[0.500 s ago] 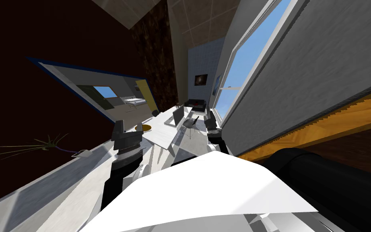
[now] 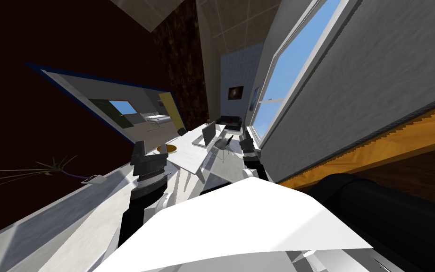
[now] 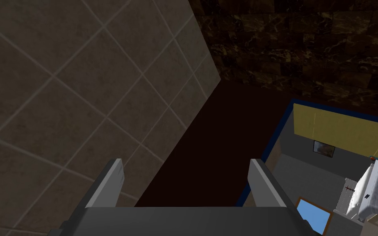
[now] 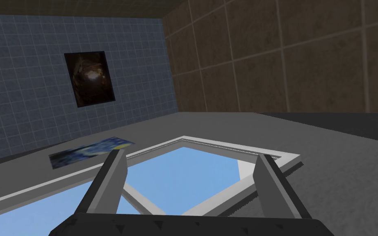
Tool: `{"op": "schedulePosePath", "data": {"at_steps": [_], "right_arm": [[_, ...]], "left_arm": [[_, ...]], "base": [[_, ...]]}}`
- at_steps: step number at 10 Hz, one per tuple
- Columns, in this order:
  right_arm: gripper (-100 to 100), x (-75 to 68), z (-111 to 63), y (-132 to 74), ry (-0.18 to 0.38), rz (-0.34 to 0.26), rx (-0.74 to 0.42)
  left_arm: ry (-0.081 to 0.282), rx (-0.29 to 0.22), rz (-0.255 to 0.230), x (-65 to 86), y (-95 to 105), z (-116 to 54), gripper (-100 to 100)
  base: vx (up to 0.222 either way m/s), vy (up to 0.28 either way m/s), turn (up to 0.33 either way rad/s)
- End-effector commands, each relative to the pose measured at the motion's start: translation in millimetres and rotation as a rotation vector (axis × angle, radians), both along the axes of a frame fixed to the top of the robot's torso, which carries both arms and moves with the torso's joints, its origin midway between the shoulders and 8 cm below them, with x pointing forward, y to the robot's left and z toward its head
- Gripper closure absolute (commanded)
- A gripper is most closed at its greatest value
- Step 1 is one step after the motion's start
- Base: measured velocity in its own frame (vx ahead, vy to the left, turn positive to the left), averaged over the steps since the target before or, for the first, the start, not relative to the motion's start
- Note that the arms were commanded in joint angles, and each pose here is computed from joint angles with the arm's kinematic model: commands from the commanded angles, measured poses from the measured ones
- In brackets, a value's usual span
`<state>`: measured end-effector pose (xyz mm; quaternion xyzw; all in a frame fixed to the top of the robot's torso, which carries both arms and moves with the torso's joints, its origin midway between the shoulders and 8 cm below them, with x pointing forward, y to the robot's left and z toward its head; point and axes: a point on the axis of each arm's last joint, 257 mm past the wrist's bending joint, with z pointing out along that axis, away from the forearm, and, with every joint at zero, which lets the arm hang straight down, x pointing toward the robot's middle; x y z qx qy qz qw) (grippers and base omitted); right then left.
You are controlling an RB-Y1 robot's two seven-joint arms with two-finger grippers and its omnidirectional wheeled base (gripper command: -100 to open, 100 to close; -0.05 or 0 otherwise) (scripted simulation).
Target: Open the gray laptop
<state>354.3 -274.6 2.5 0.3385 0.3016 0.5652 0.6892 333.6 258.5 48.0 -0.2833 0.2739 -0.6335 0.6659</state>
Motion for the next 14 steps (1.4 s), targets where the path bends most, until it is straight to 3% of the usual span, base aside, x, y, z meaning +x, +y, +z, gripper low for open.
{"op": "schedulePosePath", "data": {"at_steps": [1,4,5,14], "right_arm": [[0,0.0,0.0,0.0,0.000,0.000,0.000],[0,0.0,0.1,0.0,0.000,0.000,0.000],[0,0.0,0.1,0.0,0.000,0.000,0.000],[0,0.1,-0.3,0.0,0.001,0.000,0.000]], "left_arm": [[0.000,0.000,0.000,0.0,0.0,0.0,0],[0.000,0.000,0.000,0.0,0.0,0.0,0],[0.005,0.013,-0.020,1.3,-3.5,-1.5,-100],[0.053,0.076,-0.203,12.5,-28.6,-17.1,-100]], "base": [[0.000,0.000,0.000],[0.000,0.000,0.000],[0.015,-0.008,-0.007],[0.037,-0.038,-0.015]]}}
